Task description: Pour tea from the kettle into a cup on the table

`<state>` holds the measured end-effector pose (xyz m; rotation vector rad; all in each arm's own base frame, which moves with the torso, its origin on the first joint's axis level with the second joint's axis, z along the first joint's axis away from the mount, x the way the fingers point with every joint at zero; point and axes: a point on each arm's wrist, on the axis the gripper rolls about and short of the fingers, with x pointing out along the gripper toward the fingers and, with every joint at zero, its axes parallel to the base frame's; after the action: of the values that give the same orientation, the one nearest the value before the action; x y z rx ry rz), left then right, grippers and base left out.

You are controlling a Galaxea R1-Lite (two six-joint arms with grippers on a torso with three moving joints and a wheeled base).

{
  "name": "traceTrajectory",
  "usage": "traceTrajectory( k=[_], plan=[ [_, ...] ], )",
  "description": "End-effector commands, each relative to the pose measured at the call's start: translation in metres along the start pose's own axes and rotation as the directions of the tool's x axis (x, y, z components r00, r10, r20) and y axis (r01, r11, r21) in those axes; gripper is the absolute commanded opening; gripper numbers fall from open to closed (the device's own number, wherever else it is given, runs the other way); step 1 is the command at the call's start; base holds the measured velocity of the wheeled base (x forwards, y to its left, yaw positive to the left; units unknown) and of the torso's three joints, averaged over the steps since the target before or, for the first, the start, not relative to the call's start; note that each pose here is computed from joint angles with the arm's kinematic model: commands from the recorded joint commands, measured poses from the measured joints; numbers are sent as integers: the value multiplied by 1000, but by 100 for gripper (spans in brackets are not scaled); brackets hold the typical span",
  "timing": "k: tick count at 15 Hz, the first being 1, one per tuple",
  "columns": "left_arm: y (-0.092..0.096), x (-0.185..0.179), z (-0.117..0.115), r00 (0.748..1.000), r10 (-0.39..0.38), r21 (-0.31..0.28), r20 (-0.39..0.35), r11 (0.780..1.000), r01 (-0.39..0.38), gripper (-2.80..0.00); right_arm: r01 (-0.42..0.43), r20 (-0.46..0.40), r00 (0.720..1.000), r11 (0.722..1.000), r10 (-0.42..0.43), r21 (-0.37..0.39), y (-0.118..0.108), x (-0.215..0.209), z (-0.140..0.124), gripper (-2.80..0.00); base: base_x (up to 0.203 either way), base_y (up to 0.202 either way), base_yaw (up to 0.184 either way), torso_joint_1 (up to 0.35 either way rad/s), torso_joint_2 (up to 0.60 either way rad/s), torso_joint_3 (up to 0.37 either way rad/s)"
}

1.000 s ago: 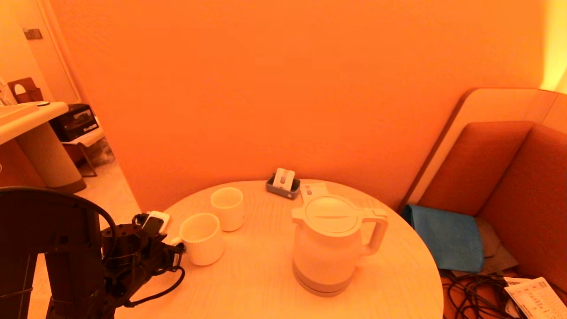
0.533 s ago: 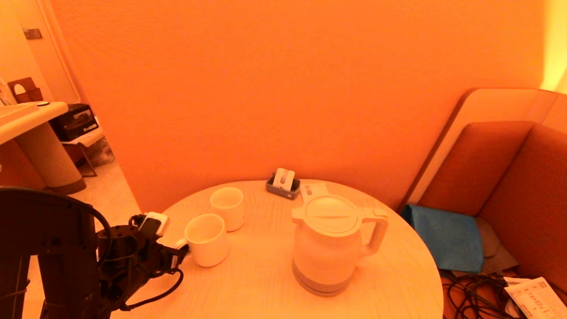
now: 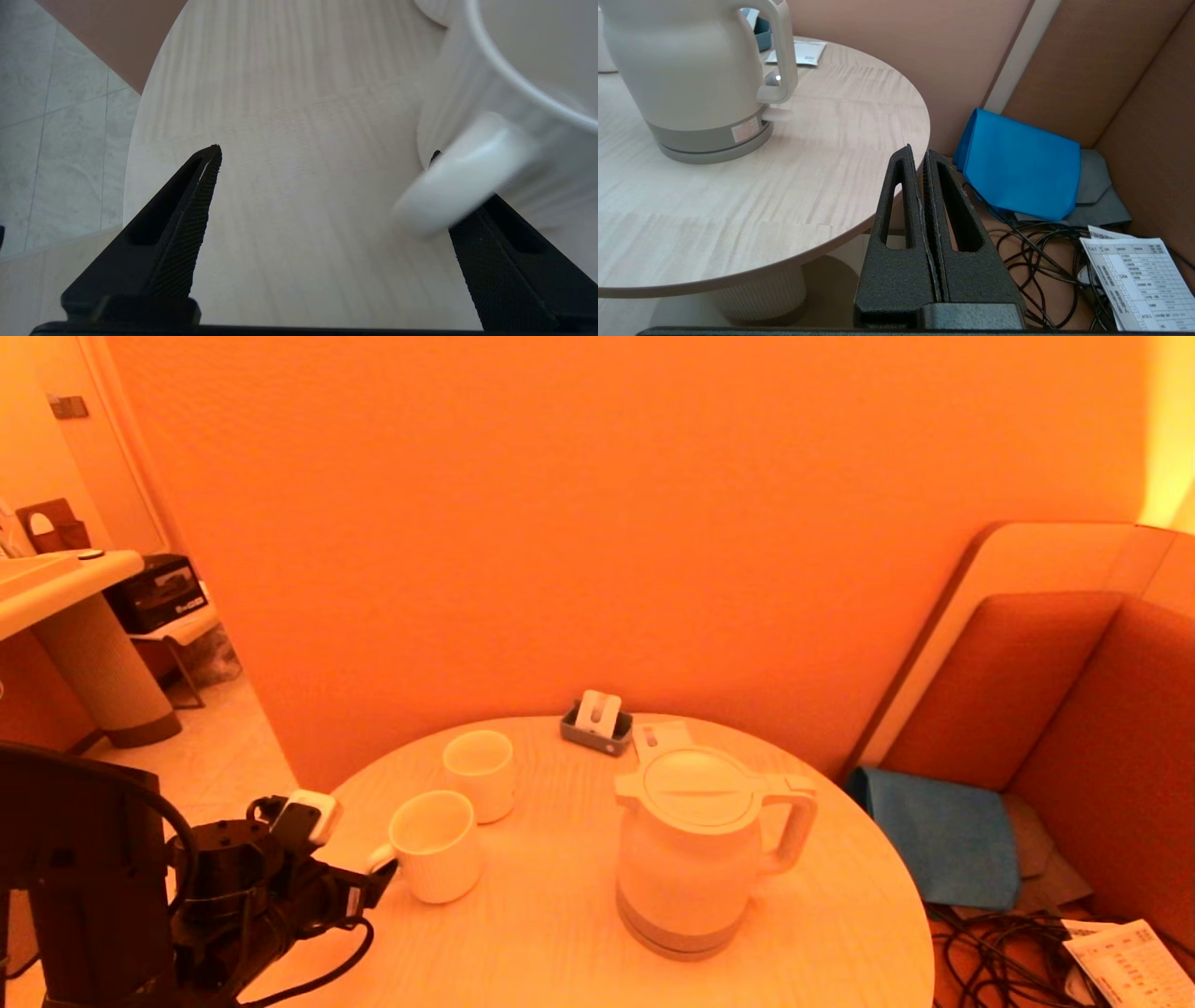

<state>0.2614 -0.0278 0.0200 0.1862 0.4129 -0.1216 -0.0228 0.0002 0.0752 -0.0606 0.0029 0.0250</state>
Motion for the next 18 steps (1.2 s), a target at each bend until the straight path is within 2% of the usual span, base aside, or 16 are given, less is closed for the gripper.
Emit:
traceTrajectory(
  k=[1, 7, 9, 10, 13, 15, 18],
  plan=[
    [2, -7, 10, 998, 12, -1, 68, 1000, -12, 0, 0, 1, 1000, 1000, 0, -1, 0, 0, 0, -280, 0, 0, 0, 0, 0, 0],
    [0, -30, -1, 1000, -19, 2, 7, 1000, 19, 0, -1, 1, 1000, 1000, 1, -1, 0, 0, 0, -280, 0, 0, 0, 0, 0, 0],
    [0, -42, 1, 1000, -21, 2, 12, 1000, 21, 0, -1, 1, 1000, 1000, 1, -1, 0, 0, 0, -280, 0, 0, 0, 0, 0, 0],
    [1, -51, 3, 999, -24, 3, 25, 1000, 24, 0, 0, 1, 1000, 1000, 0, -1, 0, 0, 0, -280, 0, 0, 0, 0, 0, 0],
    [3, -71, 21, 990, -49, 6, 136, 999, 49, 0, -1, 1, 1000, 1000, 1, -1, 0, 0, 0, -280, 0, 0, 0, 0, 0, 0],
    [4, -76, 26, 985, -44, 6, 166, 999, 43, 0, -1, 1, 1000, 1000, 1, -1, 0, 0, 0, -280, 0, 0, 0, 0, 0, 0],
    [7, -95, 41, 965, -20, 15, 261, 1000, 17, 0, -1, 1, 1000, 1000, 1, -1, 0, 0, 0, -280, 0, 0, 0, 0, 0, 0]
  ],
)
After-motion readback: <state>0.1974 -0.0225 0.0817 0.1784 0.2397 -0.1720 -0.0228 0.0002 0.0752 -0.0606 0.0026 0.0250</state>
